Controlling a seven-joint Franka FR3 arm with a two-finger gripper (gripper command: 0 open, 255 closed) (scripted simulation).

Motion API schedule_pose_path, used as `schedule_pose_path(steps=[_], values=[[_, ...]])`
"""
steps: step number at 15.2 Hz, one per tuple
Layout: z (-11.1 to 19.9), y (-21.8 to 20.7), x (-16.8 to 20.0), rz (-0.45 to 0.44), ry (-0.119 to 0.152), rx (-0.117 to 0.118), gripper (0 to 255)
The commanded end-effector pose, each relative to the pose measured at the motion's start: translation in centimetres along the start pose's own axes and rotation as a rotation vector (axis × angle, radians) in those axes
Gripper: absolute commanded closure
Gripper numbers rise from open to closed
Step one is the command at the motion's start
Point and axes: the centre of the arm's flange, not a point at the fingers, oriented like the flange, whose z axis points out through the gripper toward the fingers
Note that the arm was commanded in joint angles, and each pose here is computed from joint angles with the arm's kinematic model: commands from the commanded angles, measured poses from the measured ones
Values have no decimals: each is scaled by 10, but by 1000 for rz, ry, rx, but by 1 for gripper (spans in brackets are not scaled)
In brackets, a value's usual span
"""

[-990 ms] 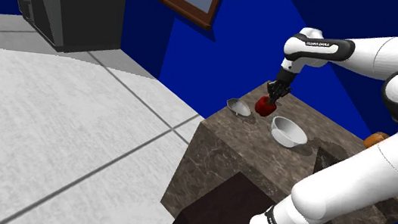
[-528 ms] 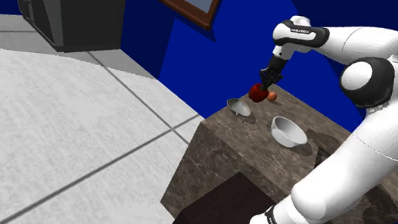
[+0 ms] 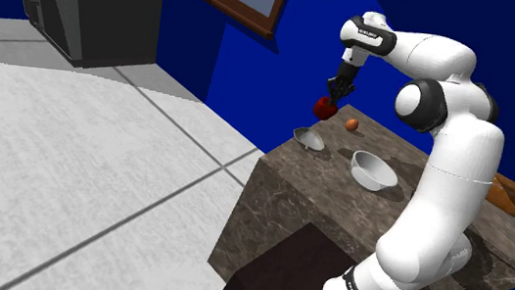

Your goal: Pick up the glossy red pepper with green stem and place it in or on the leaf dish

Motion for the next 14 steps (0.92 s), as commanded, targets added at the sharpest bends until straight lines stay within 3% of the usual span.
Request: schedule_pose_path(steps=[1,14], values=[[9,-2,4,0,1,0,255],[77,-6,12,0,1,0,255]])
